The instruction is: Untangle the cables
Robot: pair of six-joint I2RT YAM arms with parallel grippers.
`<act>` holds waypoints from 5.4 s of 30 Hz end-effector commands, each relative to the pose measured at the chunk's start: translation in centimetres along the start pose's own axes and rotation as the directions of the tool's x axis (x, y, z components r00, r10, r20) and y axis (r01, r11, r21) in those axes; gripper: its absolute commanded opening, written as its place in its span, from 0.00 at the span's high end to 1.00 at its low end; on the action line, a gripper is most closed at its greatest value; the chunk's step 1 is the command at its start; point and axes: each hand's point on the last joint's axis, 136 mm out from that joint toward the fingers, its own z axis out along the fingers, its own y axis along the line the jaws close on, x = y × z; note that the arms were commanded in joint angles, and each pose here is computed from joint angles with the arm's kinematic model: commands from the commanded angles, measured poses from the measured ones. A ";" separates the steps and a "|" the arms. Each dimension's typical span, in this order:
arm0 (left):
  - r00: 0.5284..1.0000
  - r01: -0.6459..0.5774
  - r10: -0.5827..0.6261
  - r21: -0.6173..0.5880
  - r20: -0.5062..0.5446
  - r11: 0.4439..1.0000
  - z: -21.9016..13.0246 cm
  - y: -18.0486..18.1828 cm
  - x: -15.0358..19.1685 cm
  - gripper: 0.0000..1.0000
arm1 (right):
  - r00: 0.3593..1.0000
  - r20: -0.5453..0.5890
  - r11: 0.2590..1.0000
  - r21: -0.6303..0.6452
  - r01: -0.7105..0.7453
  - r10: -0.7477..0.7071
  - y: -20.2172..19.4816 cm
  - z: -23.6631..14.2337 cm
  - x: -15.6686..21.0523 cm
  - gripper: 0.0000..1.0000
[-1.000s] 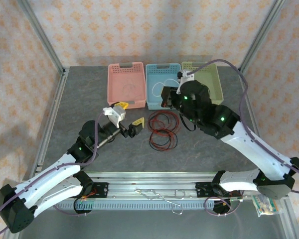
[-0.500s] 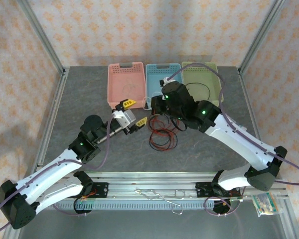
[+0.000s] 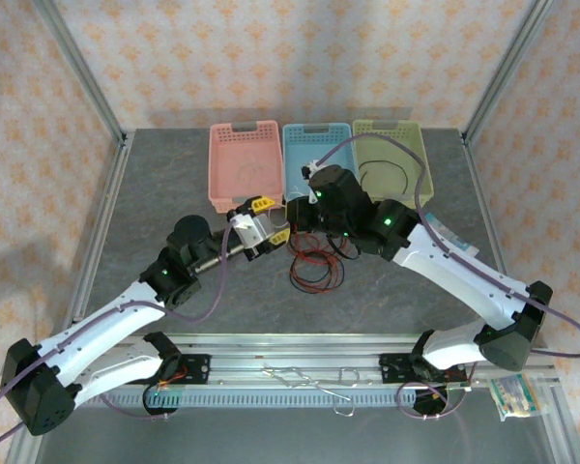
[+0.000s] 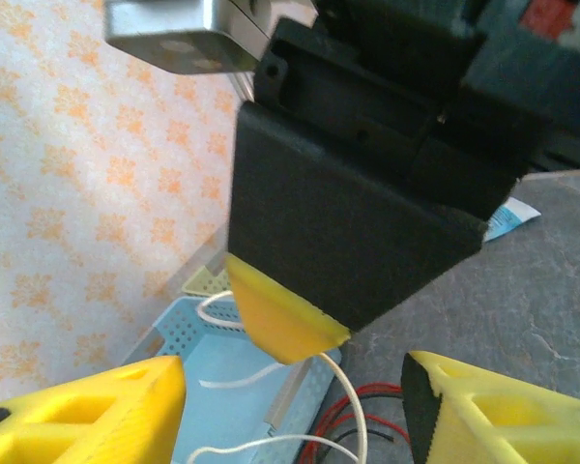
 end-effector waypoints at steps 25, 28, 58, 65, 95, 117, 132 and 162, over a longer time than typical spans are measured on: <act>1.000 -0.023 0.023 -0.037 0.002 0.999 0.0 0.7 -0.8 0.88 | 0.997 0.078 0.993 -0.119 -0.006 0.015 2.2 -2.9 -1.7 1.00; 1.000 -0.020 0.020 -0.040 0.008 0.999 -0.1 0.7 -1.0 0.95 | 0.996 0.090 0.993 -0.117 -0.006 0.016 2.0 -3.2 -1.8 1.00; 0.765 0.600 -0.635 -0.472 0.103 0.646 0.7 13.4 5.6 1.00 | 0.916 0.401 0.974 0.199 -0.111 0.022 -8.4 -3.7 -4.8 0.19; 0.730 0.631 -0.664 -0.531 0.161 0.566 1.7 16.7 6.8 1.00 | 0.941 0.337 0.984 0.150 -0.095 0.039 -9.2 0.6 -7.0 0.19; 0.603 0.667 -0.765 -0.669 0.225 0.329 9.5 24.7 21.5 0.92 | 0.977 0.196 0.989 0.098 -0.109 0.088 -10.6 13.3 -9.3 0.19; 0.670 0.564 -0.737 -0.707 0.092 0.426 5.2 18.0 13.4 0.01 | 0.924 0.289 0.963 0.023 -0.268 0.250 -12.8 5.2 -2.5 0.13; 0.423 0.507 -0.904 -0.810 -0.063 0.294 -1.6 0.4 19.0 0.01 | 0.903 0.213 0.879 0.232 -0.417 0.373 -19.6 3.3 10.7 0.36; 0.264 0.786 -0.951 -0.536 -0.158 0.307 0.3 -9.8 16.4 0.01 | 0.916 -0.078 0.863 0.377 -0.338 0.393 -20.7 8.6 17.2 0.83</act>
